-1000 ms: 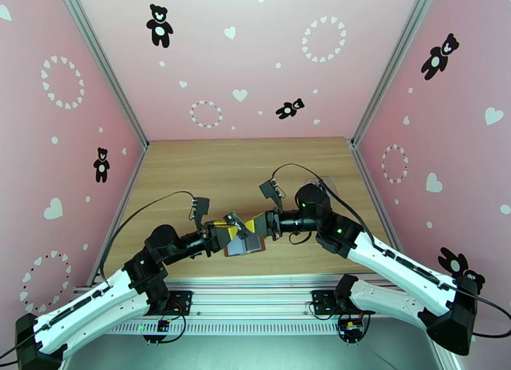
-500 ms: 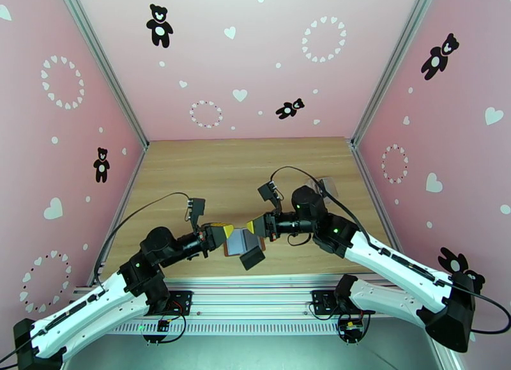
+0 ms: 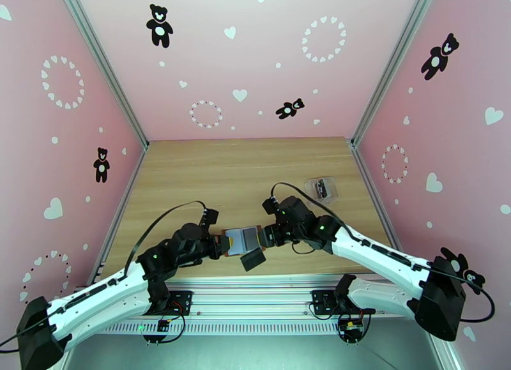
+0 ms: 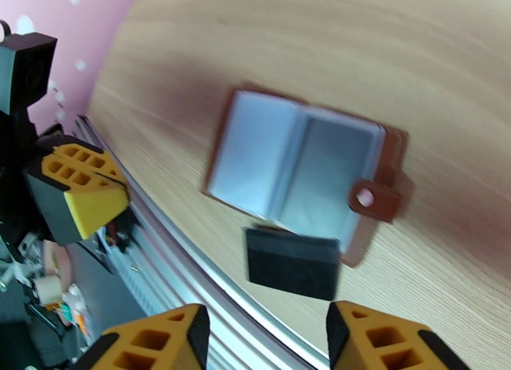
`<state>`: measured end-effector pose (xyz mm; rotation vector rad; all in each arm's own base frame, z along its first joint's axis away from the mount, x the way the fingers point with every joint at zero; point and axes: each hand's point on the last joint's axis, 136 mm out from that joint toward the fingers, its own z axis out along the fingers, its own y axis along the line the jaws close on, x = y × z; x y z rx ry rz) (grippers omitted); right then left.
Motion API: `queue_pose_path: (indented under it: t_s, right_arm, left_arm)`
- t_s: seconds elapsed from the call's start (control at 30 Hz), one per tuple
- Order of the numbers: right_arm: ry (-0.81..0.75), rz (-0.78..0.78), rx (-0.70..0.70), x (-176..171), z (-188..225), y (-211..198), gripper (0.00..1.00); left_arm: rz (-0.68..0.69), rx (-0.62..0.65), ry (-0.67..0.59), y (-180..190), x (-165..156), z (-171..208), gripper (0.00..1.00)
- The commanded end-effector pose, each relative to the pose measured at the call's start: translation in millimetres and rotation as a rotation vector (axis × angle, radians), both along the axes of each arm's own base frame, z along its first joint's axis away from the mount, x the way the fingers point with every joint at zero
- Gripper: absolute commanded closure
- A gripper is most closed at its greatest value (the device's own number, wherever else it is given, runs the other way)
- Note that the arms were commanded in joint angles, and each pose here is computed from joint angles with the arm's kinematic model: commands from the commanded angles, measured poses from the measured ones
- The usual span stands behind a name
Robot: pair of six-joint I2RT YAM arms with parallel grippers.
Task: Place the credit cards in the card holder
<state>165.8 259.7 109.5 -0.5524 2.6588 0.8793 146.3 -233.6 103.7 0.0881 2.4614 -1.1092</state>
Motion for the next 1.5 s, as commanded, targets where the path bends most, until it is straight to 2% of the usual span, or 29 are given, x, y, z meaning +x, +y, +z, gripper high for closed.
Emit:
queue_pose_path:
  t_s: [0.0, 0.2, 0.43, 0.5, 1.1, 1.47]
  right_arm:
    - [0.062, -0.018, -0.062, -6.9, -29.3, -9.2, 0.42]
    - [0.097, -0.024, -0.09, -9.4, -50.7, -7.4, 0.41]
    - [0.145, -0.038, -0.082, -10.0, -68.1, 0.3, 0.41]
    - [0.16, -0.039, -0.08, -11.3, -71.4, 2.6, 0.41]
    - [0.232, -0.041, -0.108, -23.5, -94.0, 9.8, 0.46]
    - [0.264, -0.01, -0.09, -33.4, -106.9, 31.0, 0.5]
  left_arm:
    - [0.019, 0.038, 0.127, 4.5, -19.6, -33.3, 0.83]
    - [0.029, 0.072, 0.172, -3.0, -32.5, -55.5, 0.73]
    - [0.049, 0.09, 0.19, -10.4, -27.8, -63.8, 0.61]
    - [0.052, 0.089, 0.196, -13.1, -26.8, -66.7, 0.61]
    - [0.031, 0.106, 0.221, -43.9, -15.2, -88.9, 0.62]
    - [0.022, 0.069, 0.197, -51.6, -11.5, -79.1, 0.75]
